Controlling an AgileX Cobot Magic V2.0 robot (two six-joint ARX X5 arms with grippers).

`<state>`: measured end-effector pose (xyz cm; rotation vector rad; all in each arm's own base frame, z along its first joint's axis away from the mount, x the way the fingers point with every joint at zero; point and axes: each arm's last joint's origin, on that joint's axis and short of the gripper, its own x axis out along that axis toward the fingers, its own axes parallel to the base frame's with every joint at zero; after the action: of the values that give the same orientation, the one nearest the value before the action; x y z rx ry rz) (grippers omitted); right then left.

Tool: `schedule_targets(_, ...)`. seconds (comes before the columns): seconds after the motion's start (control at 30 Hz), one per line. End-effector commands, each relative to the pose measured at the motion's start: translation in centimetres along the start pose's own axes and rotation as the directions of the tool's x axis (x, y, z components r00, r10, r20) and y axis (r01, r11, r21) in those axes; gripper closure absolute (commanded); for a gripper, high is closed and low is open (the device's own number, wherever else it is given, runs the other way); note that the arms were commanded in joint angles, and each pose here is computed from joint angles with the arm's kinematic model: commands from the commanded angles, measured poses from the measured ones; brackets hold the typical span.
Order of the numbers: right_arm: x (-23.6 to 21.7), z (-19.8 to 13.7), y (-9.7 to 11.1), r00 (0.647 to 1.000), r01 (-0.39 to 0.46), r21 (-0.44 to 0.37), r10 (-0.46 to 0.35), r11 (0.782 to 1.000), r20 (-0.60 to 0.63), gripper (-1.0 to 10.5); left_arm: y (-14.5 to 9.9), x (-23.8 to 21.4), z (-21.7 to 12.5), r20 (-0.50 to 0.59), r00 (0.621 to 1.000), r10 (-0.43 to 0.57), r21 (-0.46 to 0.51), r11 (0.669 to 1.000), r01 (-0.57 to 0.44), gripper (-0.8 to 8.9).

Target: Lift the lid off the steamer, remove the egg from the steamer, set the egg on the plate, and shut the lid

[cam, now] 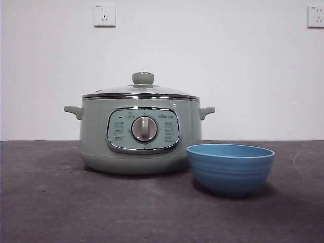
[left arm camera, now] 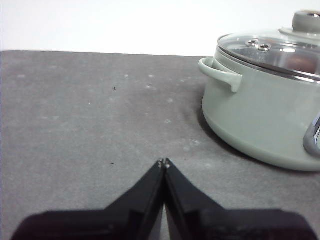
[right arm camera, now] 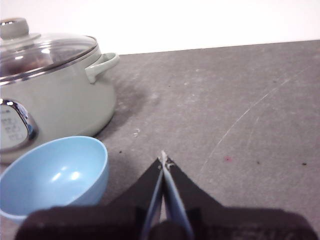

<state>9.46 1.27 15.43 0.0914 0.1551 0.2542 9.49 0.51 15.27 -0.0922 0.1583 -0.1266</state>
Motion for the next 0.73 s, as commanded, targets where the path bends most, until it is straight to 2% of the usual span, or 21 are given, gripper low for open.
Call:
schedule_targets(0.03, 0.1, -0.2, 0.0, 1.0, -0.003, 0.114, 0.002, 0.994, 0.008, 9.5, 0.1, 0.1, -0.3, -0.004, 1.0, 0.0, -0.083, 0.997, -0.001, 8.19)
schedule_targets(0.2, -0.1, 0.7, 0.1, 0.997, -0.028, 0.253, 0.009, 0.967, 0.073, 9.6, -0.2, -0.3, 0.9, 0.027, 0.999, -0.038, -0.132, 0.99, 0.041, 8.2)
schedule_targets(0.33, -0.7, 2.7, 0.4, 0.991, -0.055, 0.298, 0.015, 0.953, 0.135, 9.6, -0.6, -1.1, 2.9, 0.078, 0.995, -0.057, -0.152, 0.986, 0.069, 8.2)
schedule_targets(0.5, -1.7, 5.6, 0.8, 0.982, -0.088, 0.288, 0.035, 0.953, 0.185, 9.6, -1.1, -2.2, 5.6, 0.103, 0.993, -0.066, -0.169, 0.982, 0.082, 8.2)
schedule_targets(0.6, -2.0, 7.7, 1.3, 0.978, -0.144, 0.27, 0.095, 0.952, 0.185, 9.6, -1.5, -2.8, 7.3, 0.102, 0.989, -0.109, -0.162, 0.979, 0.125, 8.2)
schedule_targets(0.73, -2.0, 10.8, 1.8, 0.976, -0.2, 0.218, 0.175, 0.955, 0.128, 9.6, -2.0, -3.5, 9.9, 0.082, 0.982, -0.171, -0.157, 0.971, 0.182, 8.2)
